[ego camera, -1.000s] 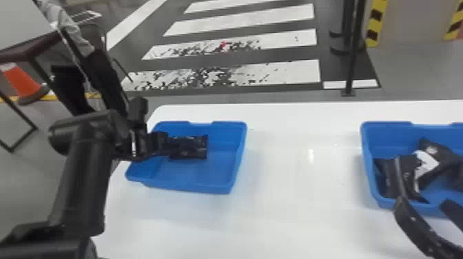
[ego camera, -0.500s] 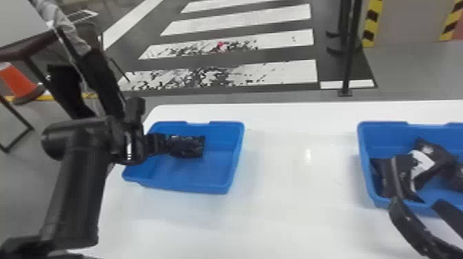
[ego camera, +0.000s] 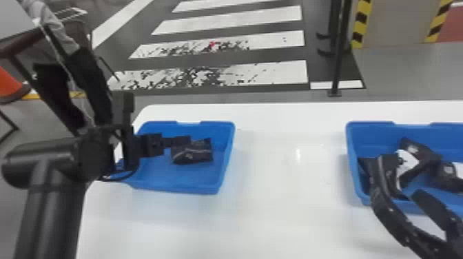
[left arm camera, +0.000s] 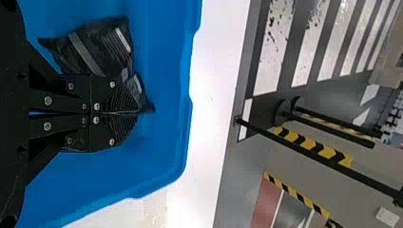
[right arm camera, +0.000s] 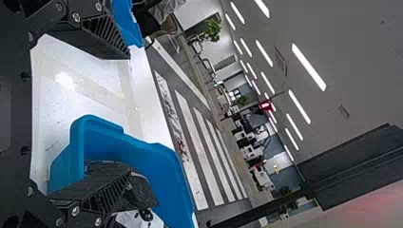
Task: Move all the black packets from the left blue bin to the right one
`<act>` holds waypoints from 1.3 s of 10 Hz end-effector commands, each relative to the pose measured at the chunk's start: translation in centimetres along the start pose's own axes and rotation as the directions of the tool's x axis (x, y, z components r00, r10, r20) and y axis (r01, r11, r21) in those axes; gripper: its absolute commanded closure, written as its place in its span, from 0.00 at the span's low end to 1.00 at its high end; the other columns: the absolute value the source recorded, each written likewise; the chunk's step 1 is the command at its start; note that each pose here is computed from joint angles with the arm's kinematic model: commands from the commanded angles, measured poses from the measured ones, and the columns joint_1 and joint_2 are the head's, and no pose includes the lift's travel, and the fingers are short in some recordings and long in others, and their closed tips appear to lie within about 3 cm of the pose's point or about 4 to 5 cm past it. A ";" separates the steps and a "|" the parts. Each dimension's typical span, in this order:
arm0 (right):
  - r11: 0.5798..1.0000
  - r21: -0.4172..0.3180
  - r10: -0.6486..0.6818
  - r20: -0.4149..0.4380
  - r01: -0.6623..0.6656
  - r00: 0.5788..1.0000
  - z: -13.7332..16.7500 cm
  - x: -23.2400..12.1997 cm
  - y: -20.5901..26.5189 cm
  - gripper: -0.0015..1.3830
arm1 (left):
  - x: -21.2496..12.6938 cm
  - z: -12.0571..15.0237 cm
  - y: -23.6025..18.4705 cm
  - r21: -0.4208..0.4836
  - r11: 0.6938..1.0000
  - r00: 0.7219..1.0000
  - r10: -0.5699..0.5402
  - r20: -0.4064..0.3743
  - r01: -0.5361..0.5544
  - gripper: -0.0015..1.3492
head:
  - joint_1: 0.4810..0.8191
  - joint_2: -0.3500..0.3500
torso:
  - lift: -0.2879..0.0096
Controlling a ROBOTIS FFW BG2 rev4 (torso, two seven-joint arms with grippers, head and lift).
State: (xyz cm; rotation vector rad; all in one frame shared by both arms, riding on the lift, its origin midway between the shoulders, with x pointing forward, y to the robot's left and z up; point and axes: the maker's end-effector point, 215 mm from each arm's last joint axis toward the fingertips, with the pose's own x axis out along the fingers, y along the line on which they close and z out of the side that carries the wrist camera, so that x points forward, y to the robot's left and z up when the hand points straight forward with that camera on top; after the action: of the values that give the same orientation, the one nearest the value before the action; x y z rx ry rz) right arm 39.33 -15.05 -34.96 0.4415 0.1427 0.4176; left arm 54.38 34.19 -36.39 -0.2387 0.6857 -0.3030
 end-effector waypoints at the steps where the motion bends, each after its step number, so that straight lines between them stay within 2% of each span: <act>1: 1.000 0.006 0.008 0.003 -0.008 1.000 0.1 0.2 0.3 0.13 | -0.5 -0.1 -0.8 0.026 1.000 1.000 0.006 0.009 -0.006 0.89 | 0.63 0.83 | 0.35; 3: 1.000 0.015 0.014 -0.007 -0.014 1.000 -0.3 0.3 0.5 0.13 | -0.6 -0.1 -0.6 0.023 1.000 1.000 0.013 0.006 -0.013 0.86 | 0.63 0.82 | 0.35; 4: 1.000 0.017 0.015 -0.009 -0.015 1.000 -0.5 0.3 0.6 0.13 | -0.9 0.3 0.4 0.023 0.999 0.999 0.045 0.012 -0.045 0.72 | 0.63 0.83 | 0.35; 5: 1.000 0.027 0.014 -0.015 -0.014 1.000 -0.8 0.2 0.5 0.13 | -1.6 0.8 2.0 0.011 0.996 0.996 0.092 0.015 -0.092 0.45 | 0.63 0.84 | 0.35; 6: 0.999 0.030 0.013 -0.020 -0.013 1.000 -1.0 0.2 0.4 0.13 | -1.8 1.0 3.5 -0.006 0.992 0.992 0.126 0.007 -0.126 0.30 | 0.63 0.85 | 0.35; 7: 0.999 0.033 0.015 -0.028 -0.014 1.000 -1.4 0.2 0.4 0.13 | -1.3 0.6 4.4 -0.035 0.989 0.990 0.140 -0.024 -0.141 0.22 | 0.63 0.88 | 0.35; 10: 0.999 0.041 0.014 -0.037 -0.013 0.999 -1.8 0.3 0.3 0.13 | 1.6 -0.9 5.4 -0.102 0.984 0.982 0.131 -0.139 -0.146 0.20 | 0.63 0.91 | 0.35; 13: 0.998 0.060 0.019 -0.050 -0.016 0.999 -2.5 0.4 0.2 0.13 | 3.4 -2.4 6.1 -0.150 0.976 0.970 0.127 -0.205 -0.160 0.20 | 0.63 0.90 | 0.35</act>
State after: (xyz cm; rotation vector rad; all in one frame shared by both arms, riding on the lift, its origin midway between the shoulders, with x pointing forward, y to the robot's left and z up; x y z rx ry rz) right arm 39.08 -13.77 -36.95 0.4871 0.1966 0.4428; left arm 56.43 38.49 -41.78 -0.3093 0.9085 -0.1296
